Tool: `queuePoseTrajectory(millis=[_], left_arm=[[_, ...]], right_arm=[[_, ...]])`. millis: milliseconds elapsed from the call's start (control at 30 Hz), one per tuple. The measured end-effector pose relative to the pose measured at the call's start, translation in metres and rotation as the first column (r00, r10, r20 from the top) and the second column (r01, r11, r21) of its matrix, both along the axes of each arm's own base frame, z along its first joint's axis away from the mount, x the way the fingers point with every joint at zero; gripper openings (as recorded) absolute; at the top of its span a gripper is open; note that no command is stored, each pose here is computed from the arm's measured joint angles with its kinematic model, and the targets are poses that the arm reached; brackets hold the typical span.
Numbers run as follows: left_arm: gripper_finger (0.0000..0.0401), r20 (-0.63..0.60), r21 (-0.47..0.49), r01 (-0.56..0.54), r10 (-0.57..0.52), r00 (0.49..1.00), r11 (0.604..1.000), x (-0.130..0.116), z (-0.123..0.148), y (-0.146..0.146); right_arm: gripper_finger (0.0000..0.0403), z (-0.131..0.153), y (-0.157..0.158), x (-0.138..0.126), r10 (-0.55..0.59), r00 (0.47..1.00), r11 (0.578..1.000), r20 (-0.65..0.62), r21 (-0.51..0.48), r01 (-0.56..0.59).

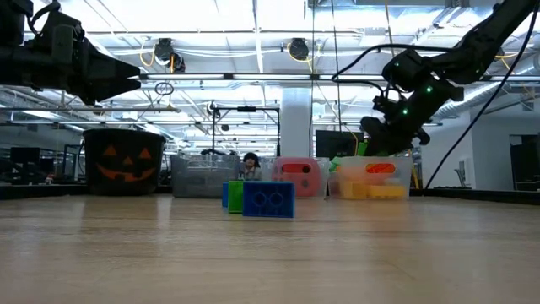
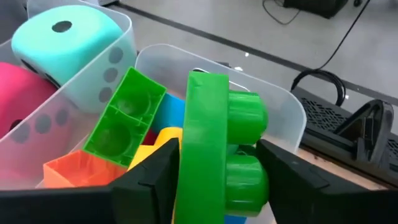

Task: Pick & Place Toys
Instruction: Put the top green two stud game piece into the right transparent bin, then put the blue one stud game piece into the right transparent bin

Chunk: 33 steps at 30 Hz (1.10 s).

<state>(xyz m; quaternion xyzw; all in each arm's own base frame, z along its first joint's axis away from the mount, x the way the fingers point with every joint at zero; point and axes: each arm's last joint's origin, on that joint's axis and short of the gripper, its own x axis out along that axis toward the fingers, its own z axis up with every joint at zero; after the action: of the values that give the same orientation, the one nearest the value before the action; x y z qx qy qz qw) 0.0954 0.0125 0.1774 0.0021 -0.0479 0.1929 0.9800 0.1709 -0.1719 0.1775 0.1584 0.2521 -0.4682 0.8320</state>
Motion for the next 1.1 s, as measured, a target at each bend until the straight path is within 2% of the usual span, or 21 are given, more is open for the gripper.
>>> queuePoseTrajectory(millis=[333, 467, 733, 867, 1100], left_arm=[[0.0292, 0.000, 0.000, 0.000, 0.000, 1.000, 1.000, 0.000, 0.000, 0.000], [0.0292, 0.000, 0.000, 0.000, 0.000, 1.000, 1.000, 0.000, 0.000, 0.000], [0.0292, 0.000, 0.000, 0.000, 0.000, 1.000, 1.000, 0.000, 0.000, 0.000], [0.0292, 0.000, 0.000, 0.000, 0.000, 1.000, 1.000, 0.000, 0.000, 0.000], [0.0292, 0.000, 0.000, 0.000, 0.000, 1.000, 1.000, 0.000, 0.000, 0.000]], right_arm=[[0.0235, -0.002, 0.002, -0.002, 0.015, 1.000, 0.999, 0.016, -0.043, -0.015], [0.0252, 0.006, 0.009, -0.001, 0.062, 0.998, 0.995, 0.015, -0.085, -0.061], [0.0265, 0.032, 0.039, 0.012, 0.207, 0.973, 0.965, 0.102, -0.183, -0.186], [0.0261, 0.040, 0.061, 0.023, 0.347, 0.927, 0.927, 0.145, -0.204, -0.315], [0.0260, 0.038, 0.106, 0.045, 0.607, 0.773, 0.793, 0.181, -0.183, -0.580]])
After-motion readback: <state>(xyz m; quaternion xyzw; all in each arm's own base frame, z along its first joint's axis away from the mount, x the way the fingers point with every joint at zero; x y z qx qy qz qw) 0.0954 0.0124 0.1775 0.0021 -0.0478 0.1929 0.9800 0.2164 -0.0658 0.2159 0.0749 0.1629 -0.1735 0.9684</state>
